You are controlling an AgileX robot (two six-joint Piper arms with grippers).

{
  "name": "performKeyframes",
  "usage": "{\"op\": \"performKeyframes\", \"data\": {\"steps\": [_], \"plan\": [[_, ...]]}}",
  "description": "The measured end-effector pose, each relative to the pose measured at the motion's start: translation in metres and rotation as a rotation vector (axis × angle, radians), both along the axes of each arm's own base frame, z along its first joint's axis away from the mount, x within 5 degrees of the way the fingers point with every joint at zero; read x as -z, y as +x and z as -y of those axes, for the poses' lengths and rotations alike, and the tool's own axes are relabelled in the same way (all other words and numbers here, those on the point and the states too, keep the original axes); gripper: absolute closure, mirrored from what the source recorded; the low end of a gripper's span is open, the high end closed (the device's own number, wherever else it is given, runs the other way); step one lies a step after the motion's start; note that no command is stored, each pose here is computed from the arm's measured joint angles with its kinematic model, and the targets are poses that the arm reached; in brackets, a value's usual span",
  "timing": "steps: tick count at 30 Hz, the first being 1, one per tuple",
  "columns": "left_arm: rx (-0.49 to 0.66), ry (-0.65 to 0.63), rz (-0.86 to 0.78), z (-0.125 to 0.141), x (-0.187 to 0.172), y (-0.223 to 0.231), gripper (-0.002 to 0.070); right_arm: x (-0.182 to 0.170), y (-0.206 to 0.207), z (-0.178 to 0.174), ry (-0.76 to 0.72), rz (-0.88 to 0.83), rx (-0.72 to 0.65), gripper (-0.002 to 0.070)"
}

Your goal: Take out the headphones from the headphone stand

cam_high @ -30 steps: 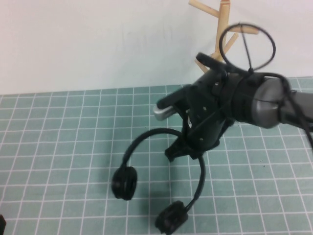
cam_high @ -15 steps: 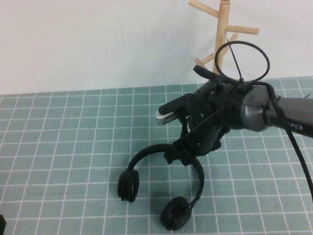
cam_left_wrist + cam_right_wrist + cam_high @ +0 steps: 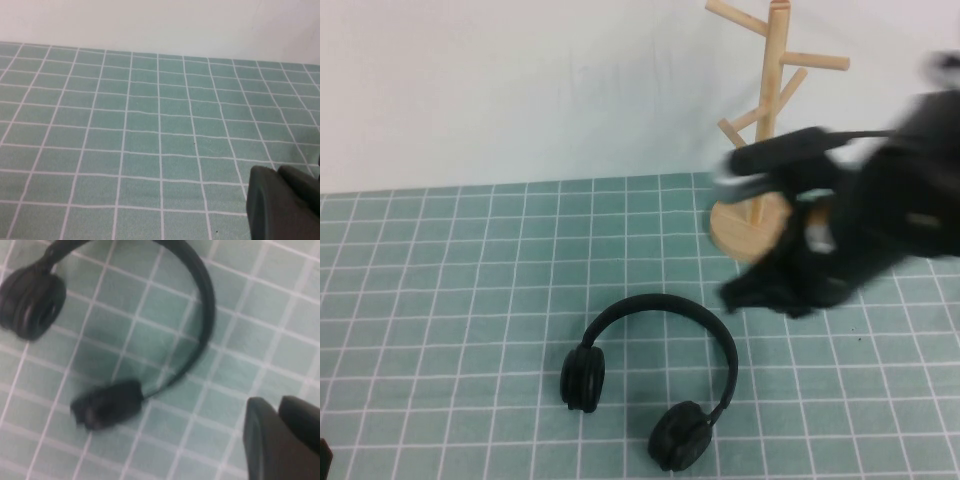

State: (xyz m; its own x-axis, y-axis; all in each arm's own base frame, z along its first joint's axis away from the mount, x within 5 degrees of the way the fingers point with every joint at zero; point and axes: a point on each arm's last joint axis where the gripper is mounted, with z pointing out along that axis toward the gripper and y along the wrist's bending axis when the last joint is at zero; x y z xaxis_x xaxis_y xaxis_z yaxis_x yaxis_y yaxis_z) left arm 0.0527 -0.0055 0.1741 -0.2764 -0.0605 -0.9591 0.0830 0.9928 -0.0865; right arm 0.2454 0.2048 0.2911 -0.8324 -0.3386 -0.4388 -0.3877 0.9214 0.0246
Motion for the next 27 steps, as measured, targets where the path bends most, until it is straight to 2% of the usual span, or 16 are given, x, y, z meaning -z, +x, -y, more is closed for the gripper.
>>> {"op": "performKeyframes", "data": {"steps": [4,10,18,22,25,27], "plan": [[0.0,0.0,0.0,0.0,0.0,0.0,0.0678,-0.031,-0.037,0.033,0.036,0.036,0.019,0.0675],[0.0,0.0,0.0,0.0,0.0,0.0,0.0678,-0.069,-0.086,0.08,0.024,0.025,0.055,0.0682],[0.0,0.0,0.0,0.0,0.0,0.0,0.0678,-0.1,-0.119,0.117,0.053,0.175,0.05,0.0682],[0.0,0.0,0.0,0.0,0.0,0.0,0.0678,-0.103,-0.126,0.134,0.015,0.278,0.035,0.0682],[0.0,0.0,0.0,0.0,0.0,0.0,0.0678,-0.093,-0.123,0.146,0.057,0.423,0.04,0.0683],[0.0,0.0,0.0,0.0,0.0,0.0,0.0678,-0.075,-0.122,0.157,0.091,0.505,0.088,0.0682]]}}
